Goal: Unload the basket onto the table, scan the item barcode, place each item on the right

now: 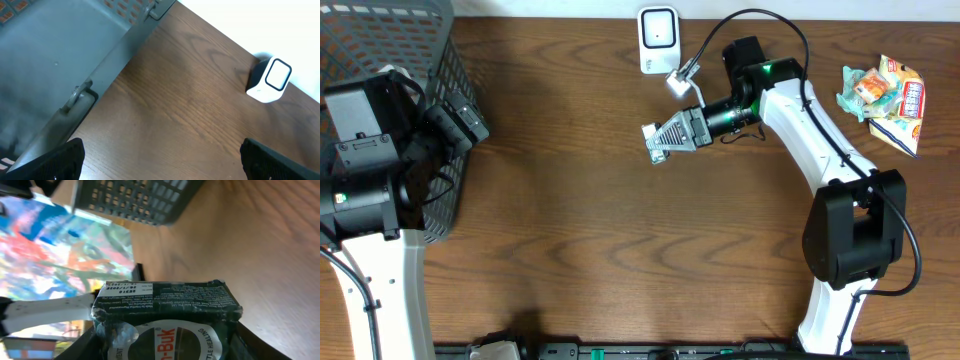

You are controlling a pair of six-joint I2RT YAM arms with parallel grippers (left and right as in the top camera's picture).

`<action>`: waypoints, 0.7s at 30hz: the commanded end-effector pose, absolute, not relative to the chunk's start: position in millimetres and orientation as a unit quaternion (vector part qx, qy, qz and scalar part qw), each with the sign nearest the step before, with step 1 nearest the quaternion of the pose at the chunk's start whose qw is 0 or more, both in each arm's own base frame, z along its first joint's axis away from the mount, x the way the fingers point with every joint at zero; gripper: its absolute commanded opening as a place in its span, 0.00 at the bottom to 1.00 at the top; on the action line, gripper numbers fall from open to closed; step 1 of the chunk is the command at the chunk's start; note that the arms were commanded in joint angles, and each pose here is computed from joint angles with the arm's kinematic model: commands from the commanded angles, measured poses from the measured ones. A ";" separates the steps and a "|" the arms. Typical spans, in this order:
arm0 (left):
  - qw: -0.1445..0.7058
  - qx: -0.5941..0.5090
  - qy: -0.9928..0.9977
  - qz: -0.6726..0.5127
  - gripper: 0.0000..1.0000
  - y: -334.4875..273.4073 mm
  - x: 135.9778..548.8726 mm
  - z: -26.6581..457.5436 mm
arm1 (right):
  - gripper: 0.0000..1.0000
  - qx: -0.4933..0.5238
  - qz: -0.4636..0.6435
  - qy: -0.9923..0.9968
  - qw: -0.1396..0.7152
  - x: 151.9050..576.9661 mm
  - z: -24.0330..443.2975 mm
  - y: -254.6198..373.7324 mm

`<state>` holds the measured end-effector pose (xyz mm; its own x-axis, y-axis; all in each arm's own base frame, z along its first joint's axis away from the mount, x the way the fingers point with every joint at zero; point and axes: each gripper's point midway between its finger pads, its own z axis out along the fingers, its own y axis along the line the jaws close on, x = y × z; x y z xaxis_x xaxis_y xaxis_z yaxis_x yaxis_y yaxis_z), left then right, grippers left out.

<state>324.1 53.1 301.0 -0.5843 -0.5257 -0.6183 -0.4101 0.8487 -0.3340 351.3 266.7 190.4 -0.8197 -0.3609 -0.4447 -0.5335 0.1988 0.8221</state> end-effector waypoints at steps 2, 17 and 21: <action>0.372 -0.262 0.888 -0.070 0.98 56.2 323.3 300.8 | 0.43 -0.323 0.517 0.788 0.085 349.4 177.7 269.5; 0.372 -0.262 0.888 -0.070 0.98 56.2 323.3 300.8 | 0.50 -0.385 0.235 0.890 0.061 355.2 83.2 237.1; 0.372 -0.262 0.888 -0.070 0.98 56.2 323.2 300.7 | 0.51 -0.396 0.211 0.892 0.058 348.6 57.5 236.3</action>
